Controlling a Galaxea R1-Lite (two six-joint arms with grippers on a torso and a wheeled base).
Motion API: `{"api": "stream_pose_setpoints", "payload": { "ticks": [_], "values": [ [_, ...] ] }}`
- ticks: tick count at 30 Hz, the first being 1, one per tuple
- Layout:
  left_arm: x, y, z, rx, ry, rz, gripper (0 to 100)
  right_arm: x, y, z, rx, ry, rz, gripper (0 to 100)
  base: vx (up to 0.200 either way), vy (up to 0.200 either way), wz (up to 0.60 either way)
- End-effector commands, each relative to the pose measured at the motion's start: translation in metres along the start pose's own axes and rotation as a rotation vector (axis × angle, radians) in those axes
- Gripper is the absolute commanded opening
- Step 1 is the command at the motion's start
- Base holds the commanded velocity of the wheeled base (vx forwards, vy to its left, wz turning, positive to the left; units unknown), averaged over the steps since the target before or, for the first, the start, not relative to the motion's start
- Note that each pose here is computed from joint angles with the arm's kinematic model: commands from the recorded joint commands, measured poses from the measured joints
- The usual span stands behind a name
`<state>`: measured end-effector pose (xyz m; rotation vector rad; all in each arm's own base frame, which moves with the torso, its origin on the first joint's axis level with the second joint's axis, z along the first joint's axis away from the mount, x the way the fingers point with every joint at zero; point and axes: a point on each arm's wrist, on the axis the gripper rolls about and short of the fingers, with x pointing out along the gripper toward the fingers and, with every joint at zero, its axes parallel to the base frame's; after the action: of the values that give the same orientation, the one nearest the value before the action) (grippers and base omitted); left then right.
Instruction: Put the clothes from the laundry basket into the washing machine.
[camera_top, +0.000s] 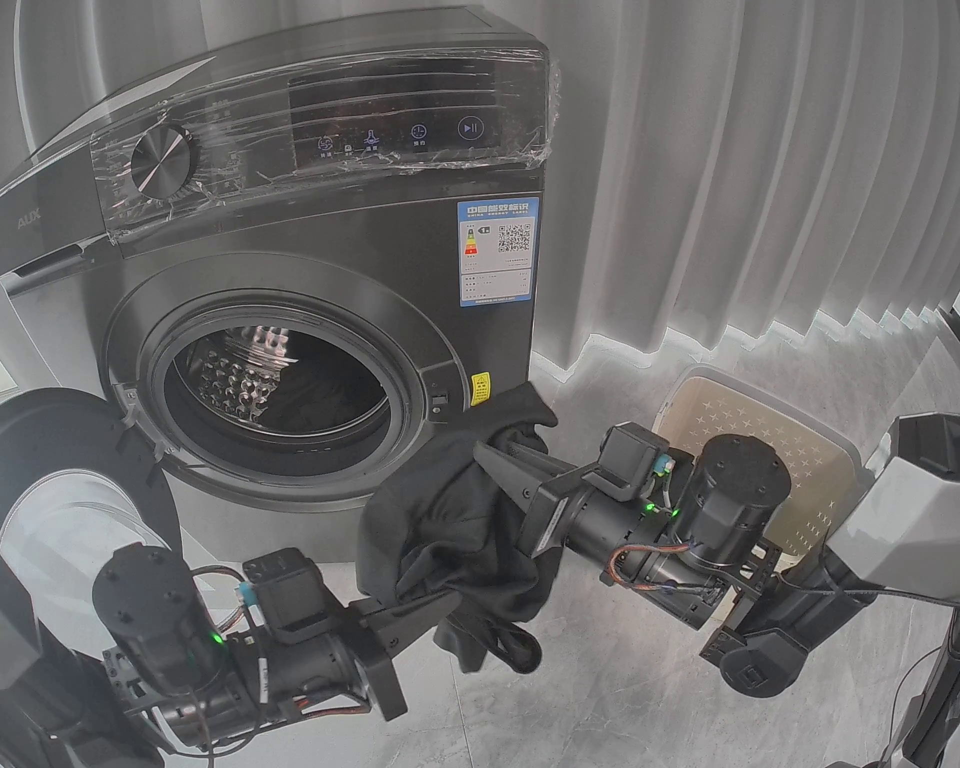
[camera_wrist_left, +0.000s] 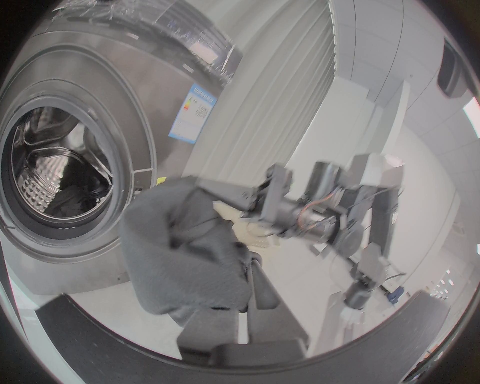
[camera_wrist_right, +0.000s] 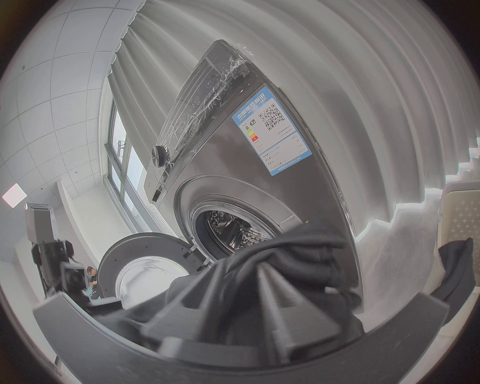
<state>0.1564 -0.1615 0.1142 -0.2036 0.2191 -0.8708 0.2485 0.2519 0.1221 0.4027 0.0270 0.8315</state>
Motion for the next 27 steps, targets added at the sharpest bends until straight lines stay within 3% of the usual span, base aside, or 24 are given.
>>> {"api": "stream_pose_setpoints", "payload": {
  "ticks": [1, 3, 8, 13, 16, 19, 24, 27],
  "values": [
    [-0.027, -0.020, 0.018, -0.029, -0.099, -0.086, 0, -0.011, 0.003, -0.011, 0.003, 0.044, 0.009, 100, 0.000, 0.000, 0.00],
    [-0.027, -0.019, 0.019, -0.030, -0.098, -0.083, 0, -0.019, 0.002, -0.017, -0.009, 0.078, -0.005, 100, 0.000, 0.000, 0.00],
    [-0.023, -0.019, 0.022, -0.033, -0.116, -0.082, 0, -0.044, -0.016, -0.026, -0.102, 0.152, -0.076, 100, 0.000, 0.000, 0.00],
    [-0.019, -0.019, 0.028, -0.032, -0.143, -0.072, 0, -0.067, -0.023, -0.015, -0.107, 0.161, -0.122, 100, 0.000, 0.000, 0.00],
    [-0.012, -0.015, 0.038, -0.034, -0.195, -0.004, 0, -0.080, -0.035, 0.008, -0.132, 0.105, -0.173, 100, 0.000, 0.000, 0.00],
    [-0.004, -0.014, 0.044, -0.040, -0.234, 0.053, 0, -0.087, -0.036, 0.020, -0.155, 0.071, -0.184, 100, 0.000, 0.000, 0.00],
    [0.004, -0.010, 0.039, -0.032, -0.236, 0.145, 0, -0.092, -0.035, 0.020, -0.157, 0.073, -0.194, 100, 0.000, 0.000, 0.00],
    [0.010, -0.006, 0.043, -0.003, -0.261, 0.206, 0, -0.092, -0.036, 0.019, -0.155, 0.079, -0.196, 100, 0.000, 0.000, 0.00]
  ]
}}
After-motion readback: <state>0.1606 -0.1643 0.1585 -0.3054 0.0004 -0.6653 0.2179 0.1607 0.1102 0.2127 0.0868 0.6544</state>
